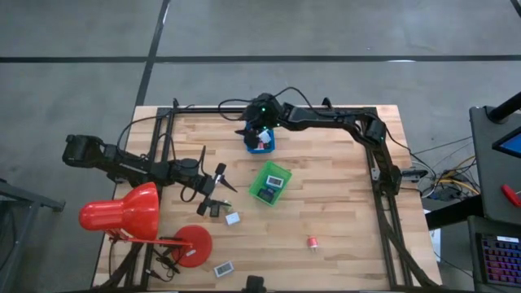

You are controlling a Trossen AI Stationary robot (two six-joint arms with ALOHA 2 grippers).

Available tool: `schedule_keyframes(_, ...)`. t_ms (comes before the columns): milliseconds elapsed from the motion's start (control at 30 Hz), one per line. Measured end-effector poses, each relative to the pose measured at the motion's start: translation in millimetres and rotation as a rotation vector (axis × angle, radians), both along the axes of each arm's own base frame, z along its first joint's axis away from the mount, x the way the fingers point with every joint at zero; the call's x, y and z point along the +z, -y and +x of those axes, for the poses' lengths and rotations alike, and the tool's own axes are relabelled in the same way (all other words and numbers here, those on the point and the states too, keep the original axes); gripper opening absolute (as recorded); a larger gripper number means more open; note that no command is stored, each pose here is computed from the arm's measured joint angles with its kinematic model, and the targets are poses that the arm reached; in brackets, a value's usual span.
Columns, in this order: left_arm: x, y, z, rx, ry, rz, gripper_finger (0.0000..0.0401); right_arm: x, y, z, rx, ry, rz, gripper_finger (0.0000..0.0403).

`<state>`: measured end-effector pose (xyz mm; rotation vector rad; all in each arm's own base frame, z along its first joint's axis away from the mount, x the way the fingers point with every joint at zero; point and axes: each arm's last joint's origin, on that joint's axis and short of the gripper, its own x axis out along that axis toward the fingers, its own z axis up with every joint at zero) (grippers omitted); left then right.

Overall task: Pick & Place Office items
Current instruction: Put the big white charger adapter into the blue bin

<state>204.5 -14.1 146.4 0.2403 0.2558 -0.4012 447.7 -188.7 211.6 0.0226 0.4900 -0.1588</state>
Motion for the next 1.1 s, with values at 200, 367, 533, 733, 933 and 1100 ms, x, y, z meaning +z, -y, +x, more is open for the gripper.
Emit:
schedule_keyframes(200,0.1,0.0,-0.2,0.000,0.002,0.000,0.0250,9.2,-15.0,8.3,0.061,0.109,-0.069,0.0247)
schedule_keyframes(367,-2.4,-0.2,-3.3,0.005,0.011,0.001,0.0250,9.4,-29.7,13.0,0.129,0.173,-0.092,0.0239)
schedule_keyframes(533,-4.0,-0.8,-5.2,0.024,0.016,0.006,0.0250,8.5,-44.2,4.9,0.126,0.327,-0.151,0.0231)
schedule_keyframes(733,-3.7,-0.8,-5.1,0.026,0.018,0.005,0.0250,12.3,-63.3,-31.9,0.020,0.463,-0.216,0.0228)
schedule_keyframes(933,-2.2,-0.8,-4.7,0.028,0.033,-0.001,0.0250,15.0,-99.2,-77.2,0.002,0.506,-0.234,0.0228)
schedule_keyframes(1100,-1.5,-1.1,-4.4,0.038,0.039,-0.006,0.0250,12.7,-133.4,-112.8,-0.031,0.533,-0.242,0.0228)
